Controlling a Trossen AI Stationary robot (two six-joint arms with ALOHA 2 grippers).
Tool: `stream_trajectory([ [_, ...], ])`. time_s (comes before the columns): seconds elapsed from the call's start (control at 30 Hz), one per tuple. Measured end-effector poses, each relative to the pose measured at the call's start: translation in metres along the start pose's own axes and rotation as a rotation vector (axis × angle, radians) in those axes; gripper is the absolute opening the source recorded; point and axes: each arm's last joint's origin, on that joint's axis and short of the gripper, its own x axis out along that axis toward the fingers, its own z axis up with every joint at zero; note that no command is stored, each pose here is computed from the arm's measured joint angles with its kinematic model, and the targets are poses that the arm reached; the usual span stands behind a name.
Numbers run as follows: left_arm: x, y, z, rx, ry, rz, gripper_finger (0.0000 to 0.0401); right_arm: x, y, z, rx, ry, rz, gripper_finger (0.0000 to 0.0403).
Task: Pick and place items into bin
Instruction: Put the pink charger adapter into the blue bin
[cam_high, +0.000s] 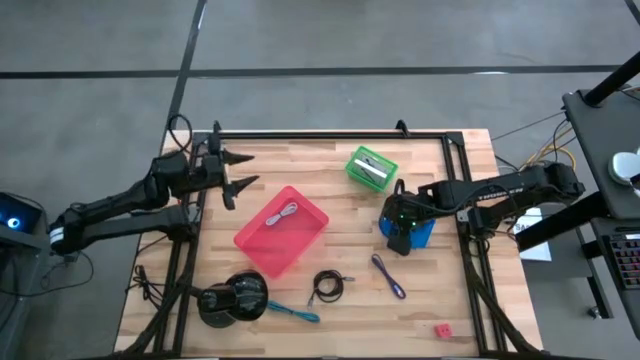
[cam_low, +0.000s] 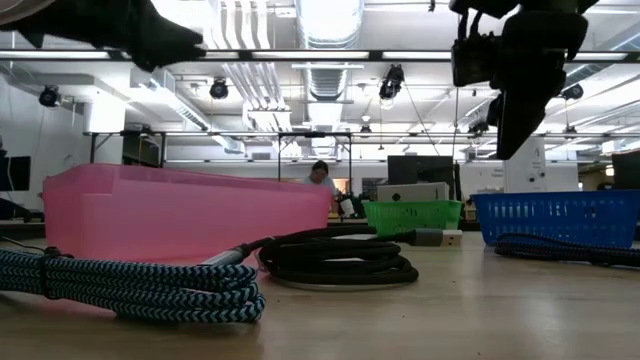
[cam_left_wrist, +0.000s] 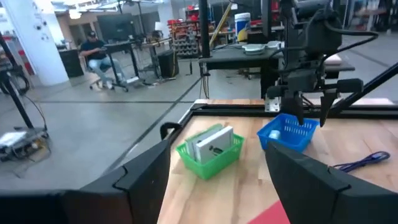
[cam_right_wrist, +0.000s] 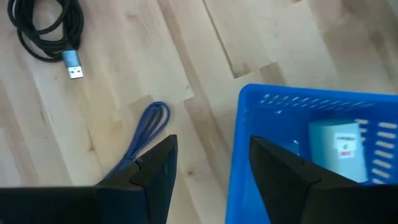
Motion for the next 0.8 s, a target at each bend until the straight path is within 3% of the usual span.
stream_trajectory([
  [0.33,0.0,-0.003,-0.024,-0.002,-0.155,0.019,0.0247,0.0,0.02,-0.013,0.048,0.078,0.099,0.0182],
  [0.53,0.0,-0.003,-0.026,-0.001,-0.164,0.02,0.0247,0.0,0.037,-0.027,0.124,0.128,0.129,0.0182],
  [0.8,0.0,-0.003,-0.025,-0.004,-0.167,0.035,0.0247,-0.004,0.07,-0.062,0.135,0.203,0.153,0.0182],
])
